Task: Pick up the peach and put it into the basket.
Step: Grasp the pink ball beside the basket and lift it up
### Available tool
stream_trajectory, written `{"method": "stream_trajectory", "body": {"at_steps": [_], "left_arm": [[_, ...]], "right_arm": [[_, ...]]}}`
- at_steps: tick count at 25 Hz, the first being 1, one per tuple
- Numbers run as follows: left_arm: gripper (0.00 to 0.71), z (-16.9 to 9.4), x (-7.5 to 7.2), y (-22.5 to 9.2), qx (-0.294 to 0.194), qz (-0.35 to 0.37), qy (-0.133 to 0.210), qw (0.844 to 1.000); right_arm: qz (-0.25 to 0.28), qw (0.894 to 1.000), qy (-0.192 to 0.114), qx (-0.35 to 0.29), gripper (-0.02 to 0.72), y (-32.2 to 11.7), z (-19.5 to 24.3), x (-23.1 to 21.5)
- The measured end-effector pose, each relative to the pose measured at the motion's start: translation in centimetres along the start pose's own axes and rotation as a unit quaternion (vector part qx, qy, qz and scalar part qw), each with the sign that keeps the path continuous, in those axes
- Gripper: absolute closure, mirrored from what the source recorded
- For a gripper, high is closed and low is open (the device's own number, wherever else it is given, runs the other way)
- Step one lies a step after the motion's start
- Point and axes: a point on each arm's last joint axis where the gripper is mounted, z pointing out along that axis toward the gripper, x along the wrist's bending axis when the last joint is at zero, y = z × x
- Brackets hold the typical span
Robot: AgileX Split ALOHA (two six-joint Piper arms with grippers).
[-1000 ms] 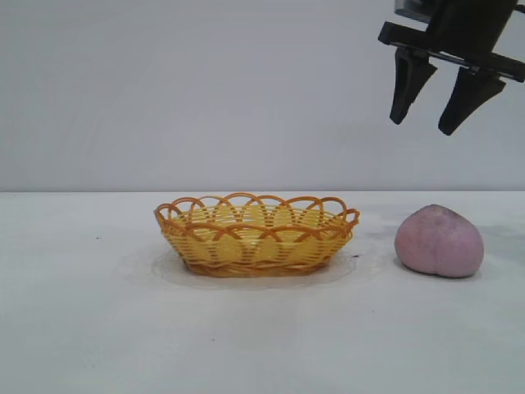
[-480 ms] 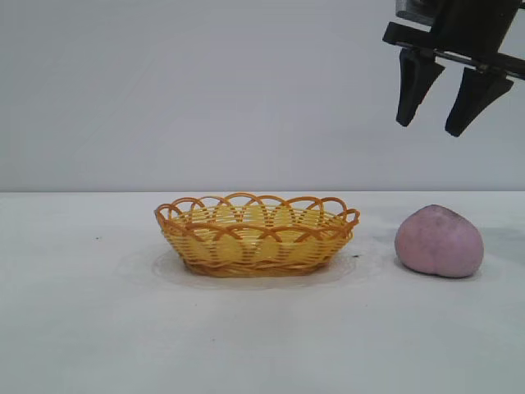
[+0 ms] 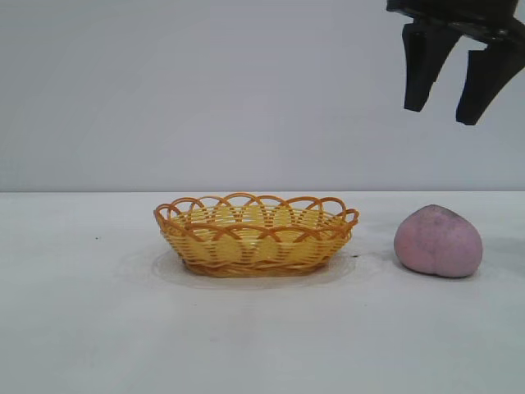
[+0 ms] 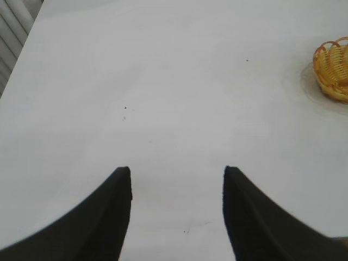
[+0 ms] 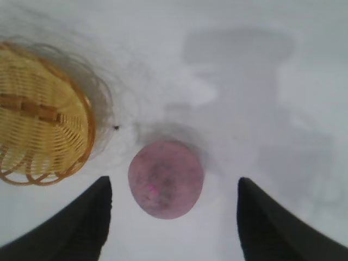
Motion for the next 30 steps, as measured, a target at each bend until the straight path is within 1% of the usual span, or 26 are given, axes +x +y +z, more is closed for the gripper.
{"method": "stream_trajectory", "body": {"at_steps": [3, 5, 15, 20, 25, 27, 29, 30], "left_arm": [[0.338, 0.0, 0.0, 0.0, 0.0, 0.0, 0.0, 1.0], [0.338, 0.0, 0.0, 0.0, 0.0, 0.0, 0.0, 1.0], [0.338, 0.0, 0.0, 0.0, 0.0, 0.0, 0.0, 1.0], [0.338, 0.0, 0.0, 0.0, 0.0, 0.0, 0.0, 1.0], [0.338, 0.0, 0.0, 0.0, 0.0, 0.0, 0.0, 1.0], [0.338, 0.0, 0.0, 0.0, 0.0, 0.0, 0.0, 1.0], [0.338, 0.0, 0.0, 0.0, 0.0, 0.0, 0.0, 1.0], [0.338, 0.0, 0.0, 0.0, 0.0, 0.0, 0.0, 1.0]], "right_arm": [[-0.008, 1.0, 0.0, 0.007, 0.279, 0.0, 0.2, 0.5], [-0.005, 1.0, 0.005, 0.027, 0.279, -0.1, 1.0, 0.4], [0.015, 0.994, 0.016, 0.111, 0.279, -0.1, 7.0, -1.2], [0.021, 0.991, 0.02, 0.131, 0.279, -0.2, 8.6, -1.6], [0.023, 0.99, 0.022, 0.136, 0.491, -0.2, 9.2, -1.7], [0.023, 0.99, 0.022, 0.136, 0.591, -0.3, 9.2, -1.8], [0.023, 0.99, 0.022, 0.136, 0.654, -0.3, 9.2, -1.8], [0.023, 0.99, 0.022, 0.135, 0.643, -0.2, 9.2, -1.8]]}}
